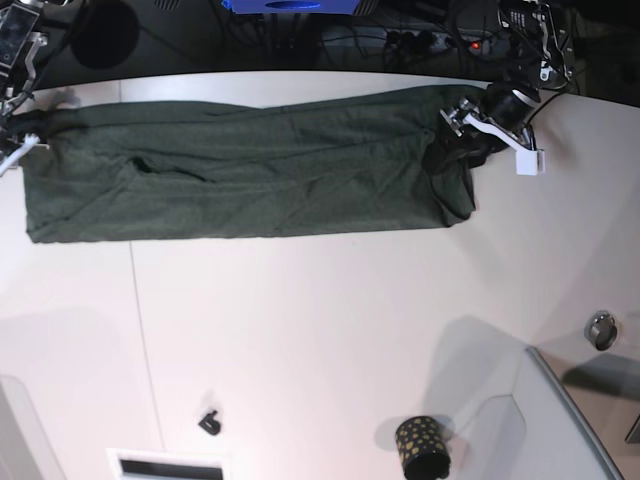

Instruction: Layout the t-shirt on the table in an organized manner, then fold the t-shirt properly

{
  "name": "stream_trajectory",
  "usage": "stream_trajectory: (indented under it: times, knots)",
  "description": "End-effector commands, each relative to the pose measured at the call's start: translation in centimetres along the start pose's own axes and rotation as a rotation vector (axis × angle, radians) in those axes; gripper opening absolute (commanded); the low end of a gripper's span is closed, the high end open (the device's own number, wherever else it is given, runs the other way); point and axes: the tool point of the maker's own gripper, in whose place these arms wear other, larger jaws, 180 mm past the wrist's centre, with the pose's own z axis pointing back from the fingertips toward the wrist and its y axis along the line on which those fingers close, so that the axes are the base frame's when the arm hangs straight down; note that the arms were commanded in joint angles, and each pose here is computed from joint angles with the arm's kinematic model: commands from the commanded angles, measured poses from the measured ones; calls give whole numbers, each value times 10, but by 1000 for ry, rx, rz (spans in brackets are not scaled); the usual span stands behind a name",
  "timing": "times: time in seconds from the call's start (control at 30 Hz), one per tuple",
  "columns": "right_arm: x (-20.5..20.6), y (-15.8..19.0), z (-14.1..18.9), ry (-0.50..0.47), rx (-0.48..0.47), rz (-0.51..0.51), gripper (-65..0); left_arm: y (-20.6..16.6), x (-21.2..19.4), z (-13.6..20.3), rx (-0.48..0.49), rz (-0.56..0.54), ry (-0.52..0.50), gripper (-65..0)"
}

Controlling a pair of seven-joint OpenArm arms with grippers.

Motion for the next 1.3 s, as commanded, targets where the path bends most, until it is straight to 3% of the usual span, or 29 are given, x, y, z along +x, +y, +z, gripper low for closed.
stream_trajectory:
  times: [0.0,0.07,0.13,0.3,0.47,0.6,0.9,1.0,1.13,1.27]
  knots:
    - [11,-11,1,-38,-29,-1,-458,15,-37,6,73,-16,167,-91]
    - [11,-11,1,-38,-29,-1,-458,14,-35,3,70,-15,164,-132]
    - [11,-11,1,-38,-29,-1,-458,19,-42,1,76,18,173,-248]
    - [11,-11,1,-38,-29,-1,-459,32,-41,-12,90,100,125,-645]
    - [6,-11,2,-28,-28,6,-459,32,-20,-18,84,87,61,-650]
    - [3,-4,4,-23,-15,-6,-459,17,22,-13,61,-22,-31,-650]
    - [1,-3,4,-20,-14,-5,-459,23,88,41,266,-176,-161,-650]
    - [1,-3,4,-20,-14,-5,-459,17,98,53,290,-216,-181,-650]
    - [1,-3,4,-20,-14,-5,-459,18,104,70,407,-314,-170,-650]
    - [0,-3,5,-18,-13,-6,-459,-4,79,61,441,-473,-85,-650]
